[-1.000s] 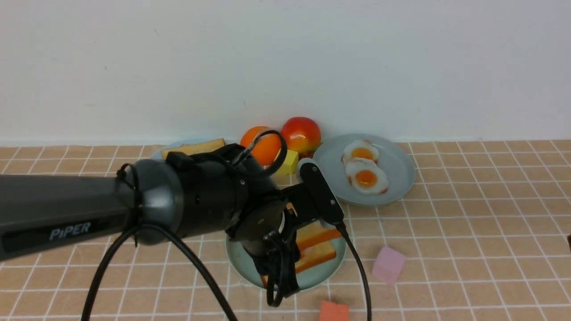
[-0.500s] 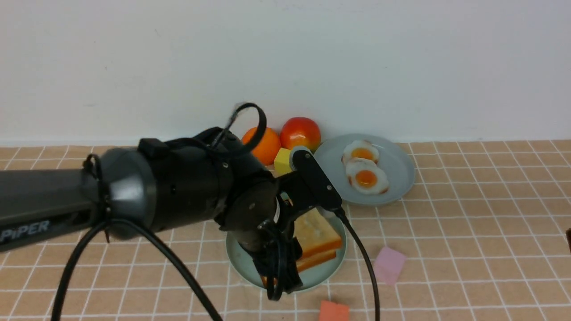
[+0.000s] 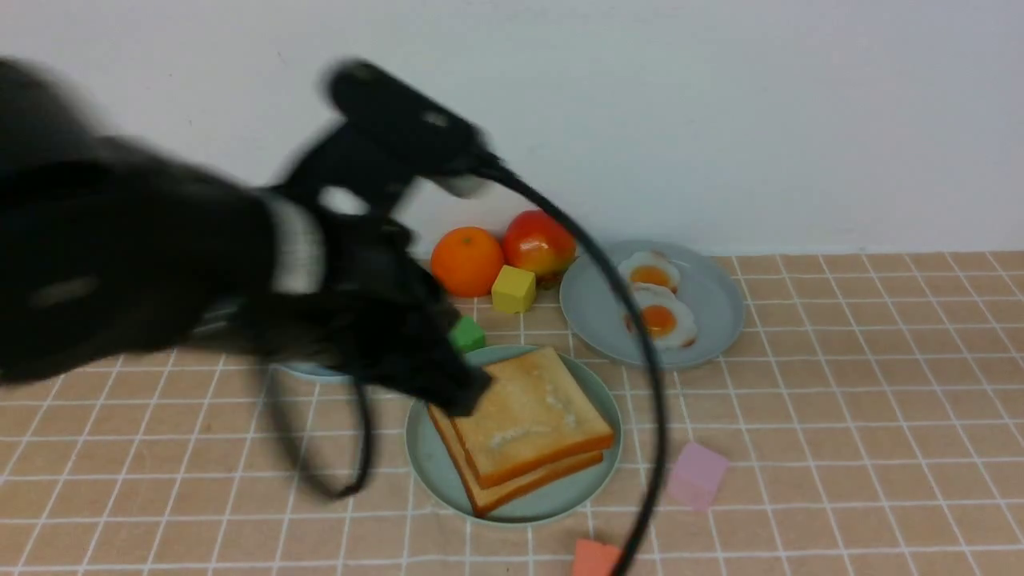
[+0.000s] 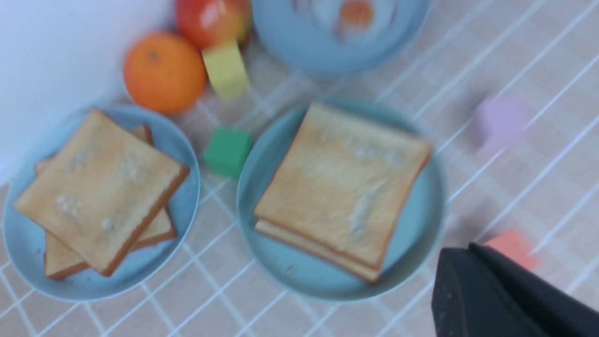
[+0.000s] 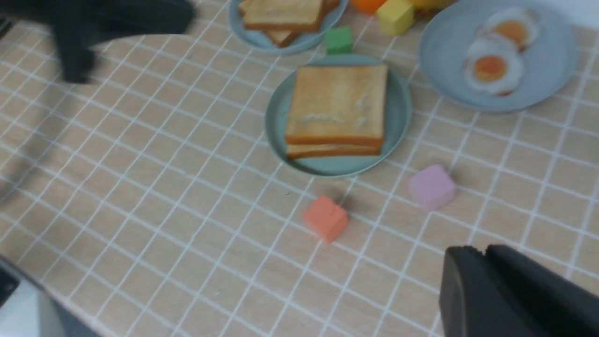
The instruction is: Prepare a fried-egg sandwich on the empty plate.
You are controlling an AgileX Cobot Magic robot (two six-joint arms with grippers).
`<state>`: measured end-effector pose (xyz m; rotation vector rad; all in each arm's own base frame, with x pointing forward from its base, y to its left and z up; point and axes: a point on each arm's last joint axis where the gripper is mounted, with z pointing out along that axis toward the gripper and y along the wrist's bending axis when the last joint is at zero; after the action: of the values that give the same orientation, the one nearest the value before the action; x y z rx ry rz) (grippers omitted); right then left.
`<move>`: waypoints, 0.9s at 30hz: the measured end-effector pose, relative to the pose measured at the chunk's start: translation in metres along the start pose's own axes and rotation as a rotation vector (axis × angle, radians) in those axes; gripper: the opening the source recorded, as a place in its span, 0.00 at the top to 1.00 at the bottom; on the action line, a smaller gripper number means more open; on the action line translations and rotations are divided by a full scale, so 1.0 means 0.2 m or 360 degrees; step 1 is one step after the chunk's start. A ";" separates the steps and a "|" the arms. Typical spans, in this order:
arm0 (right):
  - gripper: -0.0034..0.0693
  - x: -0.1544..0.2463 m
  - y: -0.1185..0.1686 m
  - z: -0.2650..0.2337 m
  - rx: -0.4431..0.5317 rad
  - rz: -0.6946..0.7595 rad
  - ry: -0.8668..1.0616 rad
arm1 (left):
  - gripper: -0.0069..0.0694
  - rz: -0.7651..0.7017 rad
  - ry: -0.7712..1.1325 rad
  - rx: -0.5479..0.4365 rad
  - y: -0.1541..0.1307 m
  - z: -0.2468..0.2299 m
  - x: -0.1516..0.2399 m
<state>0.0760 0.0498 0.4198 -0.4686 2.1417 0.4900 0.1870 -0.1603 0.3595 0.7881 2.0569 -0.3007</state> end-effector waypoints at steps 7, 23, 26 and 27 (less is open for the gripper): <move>0.86 0.14 -0.01 -0.21 0.0241 0.0057 -0.0129 | 0.93 -0.0190 -0.0581 0.0125 -0.02 -0.35 0.35; 0.97 0.52 -0.13 -0.09 0.0484 0.0326 -0.0476 | 0.93 -0.0394 -0.1065 0.0218 -0.04 -0.42 0.92; 0.97 0.53 -0.16 0.02 0.0452 0.0318 -0.0622 | 0.93 -0.0391 -0.0988 0.0217 -0.04 -0.41 0.94; 0.97 0.55 -0.18 0.06 0.0445 0.0314 -0.0648 | 0.93 -0.0390 -0.0970 0.0217 -0.04 -0.40 0.95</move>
<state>0.0406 0.0090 0.3181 0.0037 1.8279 0.3504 0.0520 -0.0480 0.2520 0.4434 1.5582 -0.7286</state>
